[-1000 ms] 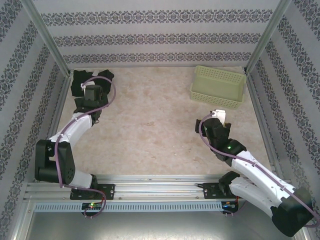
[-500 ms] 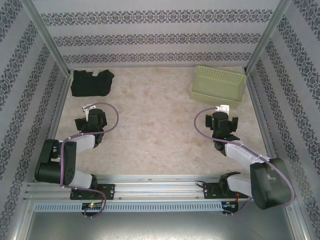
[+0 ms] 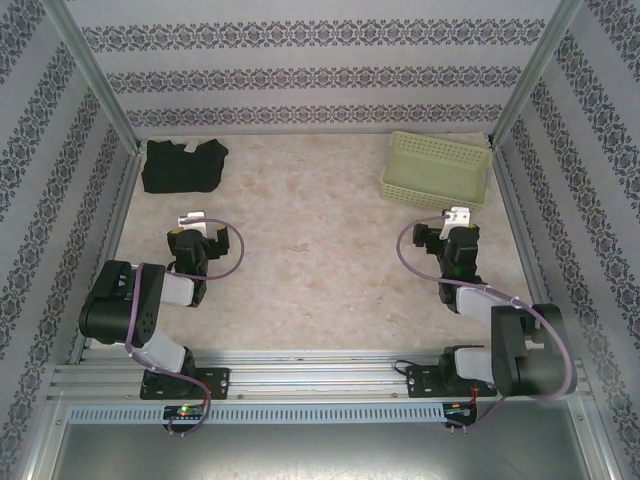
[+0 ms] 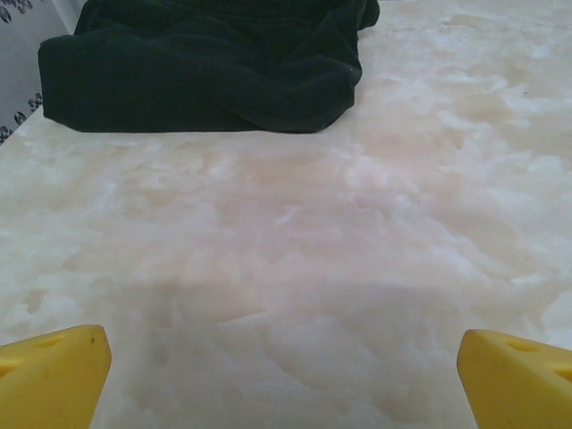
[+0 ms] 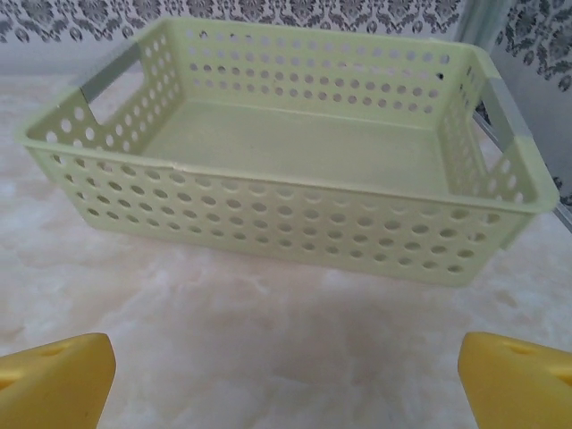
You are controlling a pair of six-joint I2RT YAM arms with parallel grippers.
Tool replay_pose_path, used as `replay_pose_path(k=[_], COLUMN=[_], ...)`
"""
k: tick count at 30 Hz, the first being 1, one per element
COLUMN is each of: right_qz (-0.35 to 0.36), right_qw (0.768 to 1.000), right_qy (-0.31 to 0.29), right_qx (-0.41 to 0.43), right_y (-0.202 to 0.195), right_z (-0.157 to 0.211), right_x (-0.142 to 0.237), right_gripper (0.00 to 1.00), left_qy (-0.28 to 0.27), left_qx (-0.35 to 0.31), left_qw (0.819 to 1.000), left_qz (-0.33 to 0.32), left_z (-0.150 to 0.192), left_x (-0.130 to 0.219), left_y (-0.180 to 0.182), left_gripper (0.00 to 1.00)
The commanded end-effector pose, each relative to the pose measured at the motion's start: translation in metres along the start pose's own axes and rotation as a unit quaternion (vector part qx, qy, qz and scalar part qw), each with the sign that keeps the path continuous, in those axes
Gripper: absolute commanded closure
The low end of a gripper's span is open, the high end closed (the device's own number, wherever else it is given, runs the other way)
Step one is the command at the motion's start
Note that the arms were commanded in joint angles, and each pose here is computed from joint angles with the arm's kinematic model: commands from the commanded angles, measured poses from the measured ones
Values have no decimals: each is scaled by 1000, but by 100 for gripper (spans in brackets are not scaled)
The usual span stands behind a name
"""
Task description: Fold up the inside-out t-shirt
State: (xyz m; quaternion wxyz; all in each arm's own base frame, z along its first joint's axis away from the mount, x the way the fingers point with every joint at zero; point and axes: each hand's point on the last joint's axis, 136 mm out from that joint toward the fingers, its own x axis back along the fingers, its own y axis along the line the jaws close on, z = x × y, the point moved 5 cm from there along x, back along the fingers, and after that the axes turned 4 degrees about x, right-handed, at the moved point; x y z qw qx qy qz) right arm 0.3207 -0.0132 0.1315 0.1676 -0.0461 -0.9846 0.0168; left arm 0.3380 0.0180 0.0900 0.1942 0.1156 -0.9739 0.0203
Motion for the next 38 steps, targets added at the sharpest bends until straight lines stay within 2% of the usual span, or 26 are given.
replay_pose_path(k=[1,2,3,5,10,38], right_qz=[-38,-39,-50,-43,-17,-19], right_qw=[998,999,998,999,1000,1000], right_qy=[-35,-16,-18,-3,-11,-10], right_qx=[-25,-26,-15,12,12,9], right_y=[3,3,8,17,14,13], right_z=[-1,6,-1,0,0,0], right_x=[-13,-22,-30,-31,-29,-29], right_gripper=[2,2,2,2,2,2], left_qy=[-35,-41,-38,-38,-38,-37], left_qx=[6,8,7,8,7,8], left_qw=[999,999,999,999,999,999], left_qz=[7,7,5,6,6,6], left_z=[-20,-19,-19,-19,-19,-19], left_x=[-4,-3,-3,-3,-3,-3], left_y=[-2,-1,-1,-1,-1,-1], left_gripper=[0,0,0,0,0,0])
